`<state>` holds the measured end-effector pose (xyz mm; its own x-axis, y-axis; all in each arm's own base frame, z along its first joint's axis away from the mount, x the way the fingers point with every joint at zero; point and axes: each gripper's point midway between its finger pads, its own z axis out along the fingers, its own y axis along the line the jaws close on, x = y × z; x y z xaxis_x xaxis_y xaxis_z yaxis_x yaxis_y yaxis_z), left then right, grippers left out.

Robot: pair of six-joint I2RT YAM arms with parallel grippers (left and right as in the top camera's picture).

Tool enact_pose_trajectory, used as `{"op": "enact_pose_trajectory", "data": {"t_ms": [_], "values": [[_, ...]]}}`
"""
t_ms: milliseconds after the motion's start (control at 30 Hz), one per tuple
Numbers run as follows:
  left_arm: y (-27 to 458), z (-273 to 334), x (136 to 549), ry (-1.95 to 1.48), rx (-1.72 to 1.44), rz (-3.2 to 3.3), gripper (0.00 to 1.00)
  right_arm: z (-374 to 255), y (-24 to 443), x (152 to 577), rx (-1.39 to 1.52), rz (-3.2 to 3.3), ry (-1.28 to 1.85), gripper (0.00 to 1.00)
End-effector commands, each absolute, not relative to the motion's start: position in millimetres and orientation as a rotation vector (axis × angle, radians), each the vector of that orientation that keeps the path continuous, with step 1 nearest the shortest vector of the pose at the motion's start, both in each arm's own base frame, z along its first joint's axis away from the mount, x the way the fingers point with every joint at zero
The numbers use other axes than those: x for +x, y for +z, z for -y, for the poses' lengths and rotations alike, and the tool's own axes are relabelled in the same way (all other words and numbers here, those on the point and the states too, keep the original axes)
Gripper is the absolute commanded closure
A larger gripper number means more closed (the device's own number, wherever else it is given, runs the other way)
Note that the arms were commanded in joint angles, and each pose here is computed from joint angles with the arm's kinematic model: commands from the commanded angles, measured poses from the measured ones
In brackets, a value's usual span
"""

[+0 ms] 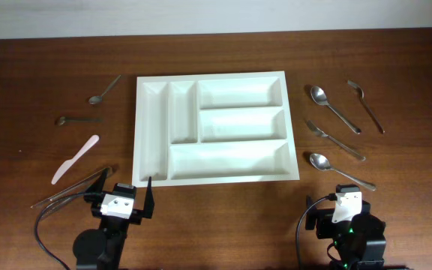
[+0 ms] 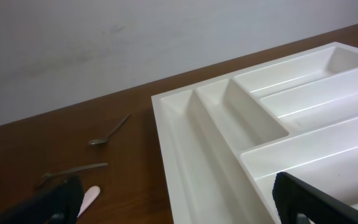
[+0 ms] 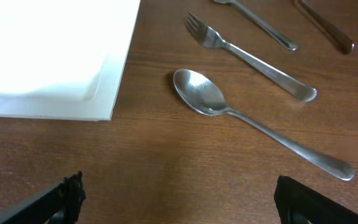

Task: Pack container
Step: 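Raise the right gripper and swing it toward the spoons right of the tray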

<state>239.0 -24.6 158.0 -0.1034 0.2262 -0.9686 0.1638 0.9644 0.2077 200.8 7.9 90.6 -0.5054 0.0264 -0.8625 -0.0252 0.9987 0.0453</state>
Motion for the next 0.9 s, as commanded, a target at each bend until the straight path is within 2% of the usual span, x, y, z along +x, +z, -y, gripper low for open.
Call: {"op": "enact_pose_trajectory", "data": {"t_ms": [0,200,400,567,867], "values": [[154,25,239,0.051,0.302,-1.682,0.01,-6,97,205,-0.001,-2.065,0.045,0.01],[154,25,239,0.051,0.302,-1.682,0.01,-39,129,214,-0.078,-1.927,0.267,0.01],[154,25,239,0.051,0.302,-1.682,0.01,-46,164,223,0.354,-1.785,0.667,0.01],[154,25,239,0.051,0.302,-1.682,0.01,-60,158,217,0.581,-1.808,0.945,0.01],[154,25,239,0.051,0.302,-1.682,0.01,-52,146,217,0.648,-1.830,0.895,0.01]]}}
